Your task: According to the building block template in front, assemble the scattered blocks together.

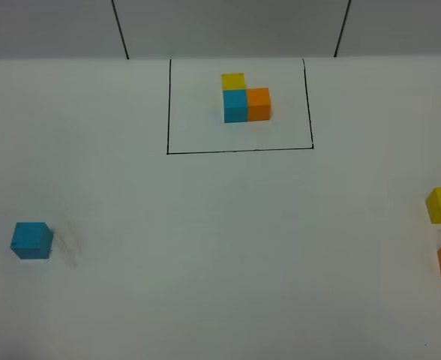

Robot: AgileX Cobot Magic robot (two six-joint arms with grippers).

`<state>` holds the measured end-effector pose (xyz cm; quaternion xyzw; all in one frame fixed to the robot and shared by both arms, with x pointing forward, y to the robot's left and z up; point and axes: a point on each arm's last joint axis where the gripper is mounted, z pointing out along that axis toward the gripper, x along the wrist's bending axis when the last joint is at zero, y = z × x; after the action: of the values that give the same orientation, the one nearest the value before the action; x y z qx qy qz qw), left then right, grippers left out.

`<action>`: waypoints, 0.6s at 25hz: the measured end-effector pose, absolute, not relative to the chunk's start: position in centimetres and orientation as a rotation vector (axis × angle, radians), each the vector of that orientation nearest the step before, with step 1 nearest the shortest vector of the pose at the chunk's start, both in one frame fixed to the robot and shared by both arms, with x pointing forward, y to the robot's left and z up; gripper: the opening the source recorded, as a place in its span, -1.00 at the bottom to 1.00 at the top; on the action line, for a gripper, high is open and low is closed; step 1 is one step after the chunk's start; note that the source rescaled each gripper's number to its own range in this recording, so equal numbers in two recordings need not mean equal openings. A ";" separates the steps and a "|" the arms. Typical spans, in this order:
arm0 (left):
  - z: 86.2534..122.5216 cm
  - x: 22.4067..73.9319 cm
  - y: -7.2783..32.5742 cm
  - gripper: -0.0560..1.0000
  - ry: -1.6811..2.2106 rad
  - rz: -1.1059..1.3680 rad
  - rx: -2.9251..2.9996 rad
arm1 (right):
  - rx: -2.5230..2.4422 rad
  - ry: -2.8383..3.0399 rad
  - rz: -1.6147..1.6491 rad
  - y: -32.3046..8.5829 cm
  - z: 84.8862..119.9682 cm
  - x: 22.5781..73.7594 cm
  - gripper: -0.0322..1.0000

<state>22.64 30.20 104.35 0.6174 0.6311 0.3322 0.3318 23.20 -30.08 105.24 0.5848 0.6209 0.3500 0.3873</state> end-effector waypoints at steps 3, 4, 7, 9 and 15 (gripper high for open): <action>104.3 22.6 30.2 0.28 1.649 0.868 1.614 | 1.488 1.580 0.891 -30.1 105.2 23.2 -0.94; 104.3 22.6 30.2 0.28 1.649 0.868 1.614 | 1.488 1.580 0.891 -30.1 105.2 23.2 -0.94; 104.3 22.6 30.2 0.28 1.649 0.868 1.614 | 1.488 1.580 0.891 -30.1 105.2 23.2 -0.94; 104.3 22.6 30.2 0.28 1.649 0.868 1.614 | 1.488 1.580 0.891 -30.1 105.2 23.2 -0.94; 104.3 22.6 30.2 0.28 1.649 0.868 1.614 | 1.488 1.580 0.891 -30.1 105.2 23.2 -0.94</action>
<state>22.64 30.20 104.35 0.6174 0.6311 0.3322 0.3318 23.20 -30.08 105.24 0.5848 0.6209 0.3500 0.3873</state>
